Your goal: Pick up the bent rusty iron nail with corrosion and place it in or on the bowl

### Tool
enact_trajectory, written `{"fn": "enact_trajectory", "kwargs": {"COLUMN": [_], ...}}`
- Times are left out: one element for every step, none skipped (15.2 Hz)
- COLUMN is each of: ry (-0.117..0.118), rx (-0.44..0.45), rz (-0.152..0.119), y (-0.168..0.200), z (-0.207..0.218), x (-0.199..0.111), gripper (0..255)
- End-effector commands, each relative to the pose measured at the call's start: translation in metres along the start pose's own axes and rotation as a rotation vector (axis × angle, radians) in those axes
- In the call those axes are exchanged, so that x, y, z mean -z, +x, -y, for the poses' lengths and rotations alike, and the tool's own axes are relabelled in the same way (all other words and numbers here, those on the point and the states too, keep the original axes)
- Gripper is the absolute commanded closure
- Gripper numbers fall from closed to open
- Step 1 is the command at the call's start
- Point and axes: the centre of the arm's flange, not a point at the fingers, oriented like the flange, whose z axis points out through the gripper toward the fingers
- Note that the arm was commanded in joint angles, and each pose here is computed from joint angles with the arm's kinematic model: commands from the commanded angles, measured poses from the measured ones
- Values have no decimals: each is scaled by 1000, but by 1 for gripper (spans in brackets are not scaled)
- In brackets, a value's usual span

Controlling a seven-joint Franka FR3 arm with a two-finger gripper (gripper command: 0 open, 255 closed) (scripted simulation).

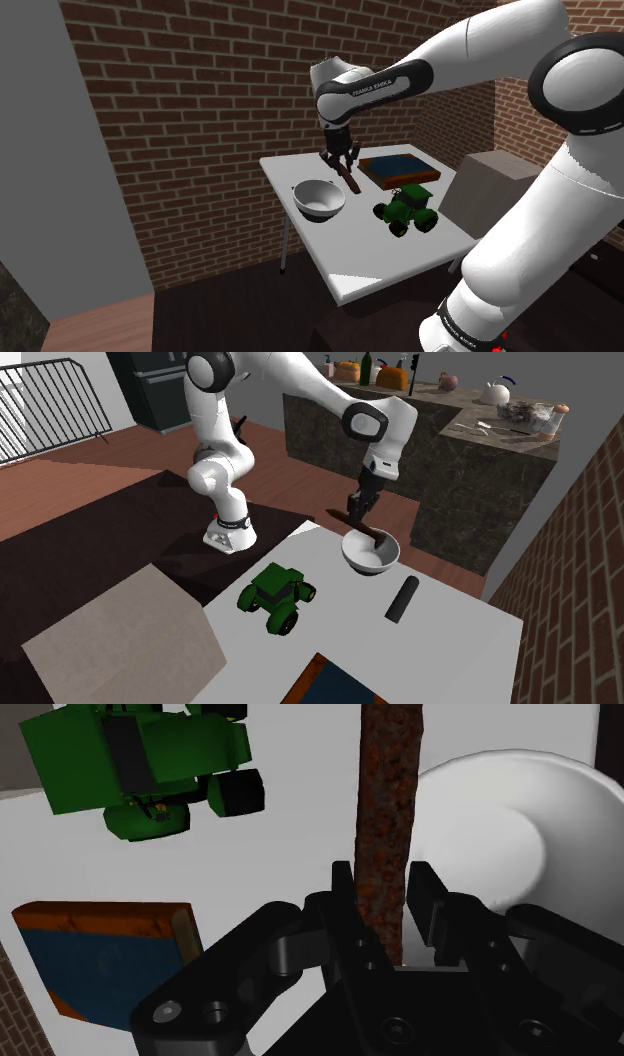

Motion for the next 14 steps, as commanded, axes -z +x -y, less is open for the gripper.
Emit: {"fn": "enact_trajectory", "kwargs": {"ry": [0,0,0,0,0,0,0,0,0,0,0,0,0,0], "rx": [-1,-1,-1,-1,-1,-1,-1,-1,-1,-1,-1,-1,-1,-1], "rz": [1,1,1,1,1,1,1,1,1,1,1,1,1,1], "y": [12,18,23,29,32,32,32,33,33,33,34,34,34,35], "z": [23,34,45,55,61,62,64,66,68,70,71,73,75,77], "x": [9,15,20,25,28,23,18,13,8,3,-2,-7,-11,-16], "gripper": [255,255,255,255,255,255,255,255,255,255,255,255,255,255]}}
